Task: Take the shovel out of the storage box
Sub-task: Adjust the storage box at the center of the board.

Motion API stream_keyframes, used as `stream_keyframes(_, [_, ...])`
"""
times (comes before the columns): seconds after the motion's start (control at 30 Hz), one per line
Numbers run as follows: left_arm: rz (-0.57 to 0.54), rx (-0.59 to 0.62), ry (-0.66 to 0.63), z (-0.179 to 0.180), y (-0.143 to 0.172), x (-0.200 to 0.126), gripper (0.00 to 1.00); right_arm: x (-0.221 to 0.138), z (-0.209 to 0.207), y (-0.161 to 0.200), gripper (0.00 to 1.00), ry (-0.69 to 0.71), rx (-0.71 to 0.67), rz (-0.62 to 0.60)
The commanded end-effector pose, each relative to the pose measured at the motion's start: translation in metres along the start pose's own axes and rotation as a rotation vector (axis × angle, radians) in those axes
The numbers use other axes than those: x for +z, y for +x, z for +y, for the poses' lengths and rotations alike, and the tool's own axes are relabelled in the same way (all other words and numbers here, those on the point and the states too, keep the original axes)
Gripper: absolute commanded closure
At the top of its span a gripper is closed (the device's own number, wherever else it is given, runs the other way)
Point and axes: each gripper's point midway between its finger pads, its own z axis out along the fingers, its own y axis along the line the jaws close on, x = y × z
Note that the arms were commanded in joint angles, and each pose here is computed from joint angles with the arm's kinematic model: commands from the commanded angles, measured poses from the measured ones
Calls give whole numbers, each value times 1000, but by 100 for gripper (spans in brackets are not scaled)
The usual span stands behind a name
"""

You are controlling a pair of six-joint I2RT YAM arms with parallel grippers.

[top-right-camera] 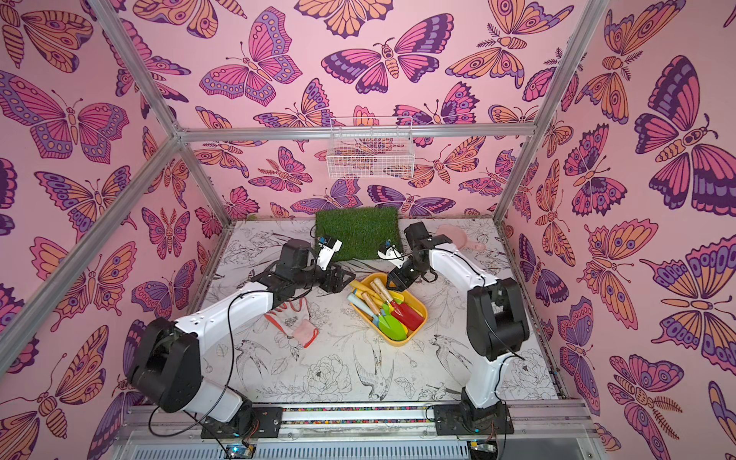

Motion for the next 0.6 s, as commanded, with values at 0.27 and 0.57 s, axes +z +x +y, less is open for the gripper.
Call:
stream_keyframes(0.27, [15,108,82,4,-20,23,25,-60,-9,56,50,328,712,-215])
stream_keyframes(0.57, [30,47,69,10,-17,32,27,-61,15,122,53,352,1068,-201])
